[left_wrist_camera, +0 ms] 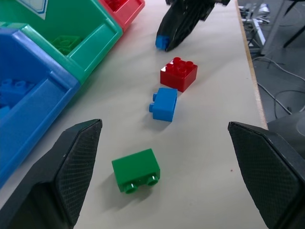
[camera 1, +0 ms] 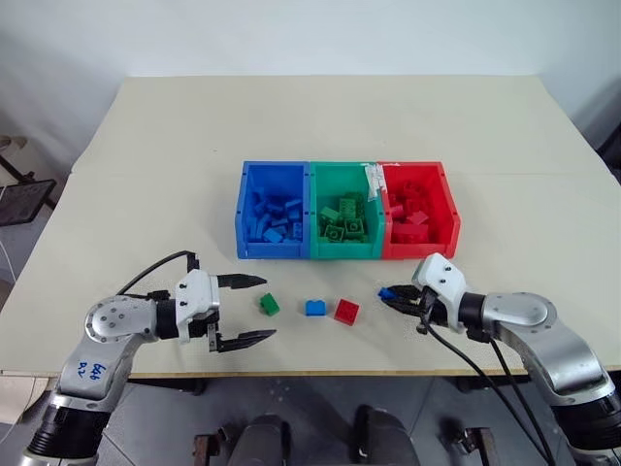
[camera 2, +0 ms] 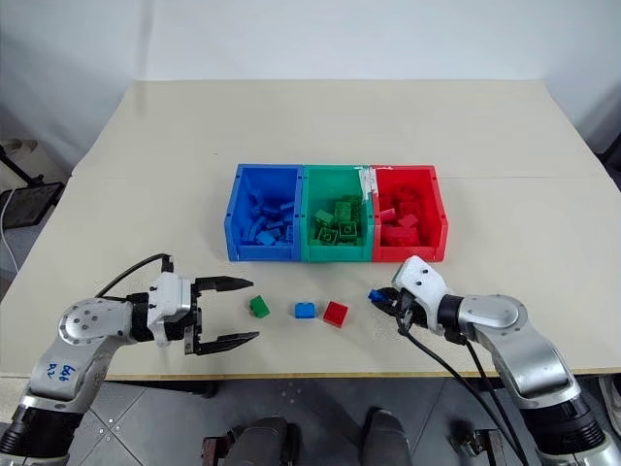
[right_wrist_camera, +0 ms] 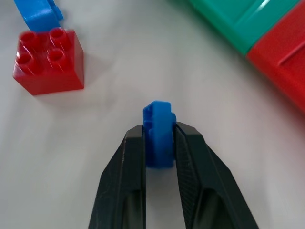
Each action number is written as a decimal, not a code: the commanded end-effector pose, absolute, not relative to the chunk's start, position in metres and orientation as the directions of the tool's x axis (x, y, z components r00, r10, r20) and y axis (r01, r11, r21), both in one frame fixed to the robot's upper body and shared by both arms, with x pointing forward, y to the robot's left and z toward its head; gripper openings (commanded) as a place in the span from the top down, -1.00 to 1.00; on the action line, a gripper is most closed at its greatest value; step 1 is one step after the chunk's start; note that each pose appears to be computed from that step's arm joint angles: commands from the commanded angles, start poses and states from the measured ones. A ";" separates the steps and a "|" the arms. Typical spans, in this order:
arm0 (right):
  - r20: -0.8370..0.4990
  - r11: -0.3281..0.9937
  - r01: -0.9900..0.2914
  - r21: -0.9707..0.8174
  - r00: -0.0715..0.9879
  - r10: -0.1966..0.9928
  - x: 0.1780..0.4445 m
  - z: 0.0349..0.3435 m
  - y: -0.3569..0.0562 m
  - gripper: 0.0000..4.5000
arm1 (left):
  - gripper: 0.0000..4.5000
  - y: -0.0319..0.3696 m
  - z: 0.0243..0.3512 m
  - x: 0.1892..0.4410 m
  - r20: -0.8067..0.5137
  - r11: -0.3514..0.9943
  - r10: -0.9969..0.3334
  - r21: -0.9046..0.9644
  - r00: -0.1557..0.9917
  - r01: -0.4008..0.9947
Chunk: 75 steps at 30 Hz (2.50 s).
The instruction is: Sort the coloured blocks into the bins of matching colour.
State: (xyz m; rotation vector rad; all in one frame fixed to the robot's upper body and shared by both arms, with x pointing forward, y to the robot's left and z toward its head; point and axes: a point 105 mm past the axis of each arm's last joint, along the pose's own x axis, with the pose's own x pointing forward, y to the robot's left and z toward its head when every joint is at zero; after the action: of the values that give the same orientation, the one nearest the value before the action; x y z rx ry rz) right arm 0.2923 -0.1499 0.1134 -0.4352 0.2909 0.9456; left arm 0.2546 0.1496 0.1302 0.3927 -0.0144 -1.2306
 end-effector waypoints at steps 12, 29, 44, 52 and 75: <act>-0.046 0.394 -0.866 -0.308 0.428 0.903 0.346 0.241 -0.019 0.85 | -1.00 0.212 0.144 0.249 -0.005 0.734 -0.655 0.231 0.755 0.638; 0.020 0.330 -0.854 -0.401 0.352 0.936 0.369 0.260 0.026 -0.45 | -1.00 0.210 0.147 0.244 -0.016 0.729 -0.655 0.249 0.755 0.638; -0.130 0.195 -0.886 -0.421 0.272 0.953 0.280 0.194 -0.135 -0.99 | -1.00 0.182 0.141 0.254 -0.167 0.460 -0.832 0.326 0.530 0.826; -0.261 0.307 -0.860 -0.406 0.431 0.864 0.240 0.159 -0.210 -0.99 | -1.00 0.149 0.137 0.259 -0.195 0.257 -0.921 0.351 0.338 0.901; -0.454 0.317 -0.912 -0.260 0.406 0.793 0.283 0.110 -0.079 -0.44 | -1.00 0.154 0.139 0.249 -0.251 0.171 -0.929 0.360 0.272 0.917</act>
State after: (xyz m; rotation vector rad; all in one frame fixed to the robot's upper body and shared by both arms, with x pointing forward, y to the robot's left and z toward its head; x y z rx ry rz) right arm 0.2806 -0.0821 0.1064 -0.5096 0.2832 1.1463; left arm 0.2516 0.1530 0.1296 0.4771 0.0053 -1.3192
